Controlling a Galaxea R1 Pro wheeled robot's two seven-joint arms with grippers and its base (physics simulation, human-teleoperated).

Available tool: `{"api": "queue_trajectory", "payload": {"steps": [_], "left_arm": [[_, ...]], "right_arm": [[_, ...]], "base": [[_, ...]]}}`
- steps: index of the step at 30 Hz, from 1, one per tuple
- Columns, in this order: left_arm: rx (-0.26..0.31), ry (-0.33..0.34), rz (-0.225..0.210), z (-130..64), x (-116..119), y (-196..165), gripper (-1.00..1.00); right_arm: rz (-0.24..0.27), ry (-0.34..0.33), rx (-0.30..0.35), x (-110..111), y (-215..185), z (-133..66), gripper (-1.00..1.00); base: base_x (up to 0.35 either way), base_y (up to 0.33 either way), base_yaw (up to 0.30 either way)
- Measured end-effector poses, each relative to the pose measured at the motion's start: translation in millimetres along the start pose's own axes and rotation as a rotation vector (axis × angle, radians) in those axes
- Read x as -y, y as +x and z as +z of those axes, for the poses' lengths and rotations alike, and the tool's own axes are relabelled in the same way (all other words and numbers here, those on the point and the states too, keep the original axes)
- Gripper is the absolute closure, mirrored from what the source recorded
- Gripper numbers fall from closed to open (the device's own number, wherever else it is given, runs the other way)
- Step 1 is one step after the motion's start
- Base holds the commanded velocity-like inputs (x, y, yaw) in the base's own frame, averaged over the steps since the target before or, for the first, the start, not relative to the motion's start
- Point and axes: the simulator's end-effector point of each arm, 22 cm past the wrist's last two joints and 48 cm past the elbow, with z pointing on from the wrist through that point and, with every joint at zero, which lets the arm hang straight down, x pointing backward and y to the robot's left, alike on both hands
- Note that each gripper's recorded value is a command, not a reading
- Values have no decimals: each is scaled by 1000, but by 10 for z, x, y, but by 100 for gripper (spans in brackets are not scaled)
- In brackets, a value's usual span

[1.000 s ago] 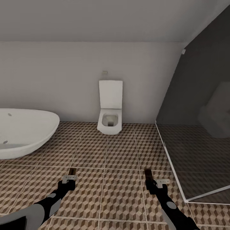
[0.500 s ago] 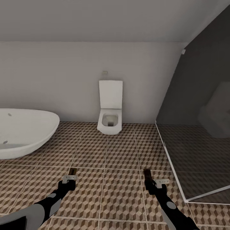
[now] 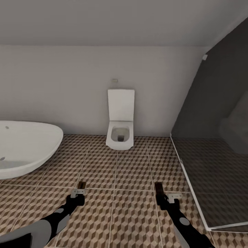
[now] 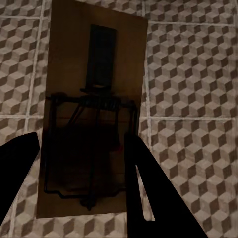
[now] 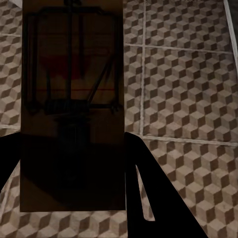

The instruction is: Take the four mousetraps from the cabinet in the bathroom and place them on the bathroom floor. Make sure all four end up on the same floor surface, and ensure that at least two of them are either under or directly next to the same bathroom sink.

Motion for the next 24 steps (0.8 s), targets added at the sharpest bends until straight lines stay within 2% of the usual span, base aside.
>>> {"api": "queue_trajectory", "payload": {"steps": [5, 8, 12, 16, 24], "left_arm": [[-2, 24, 6, 14, 150, 7, 100], [-6, 54, 33, 22, 304, 24, 100], [-13, 91, 68, 20, 465, 54, 100], [-19, 145, 76, 7, 625, 80, 100], [-20, 155, 76, 2, 643, 88, 100]], "right_arm": [[2, -3, -4, -31, 12, 1, 100], [6, -10, -11, -82, 27, 1, 100], [21, -32, -42, -266, 89, -1, 100], [44, -64, -63, -550, 119, -11, 100], [51, -82, -67, -647, 120, -16, 100]], "base": [[39, 1, 0], [7, 0, 0], [2, 0, 0], [0, 0, 0], [6, 0, 0]]}}
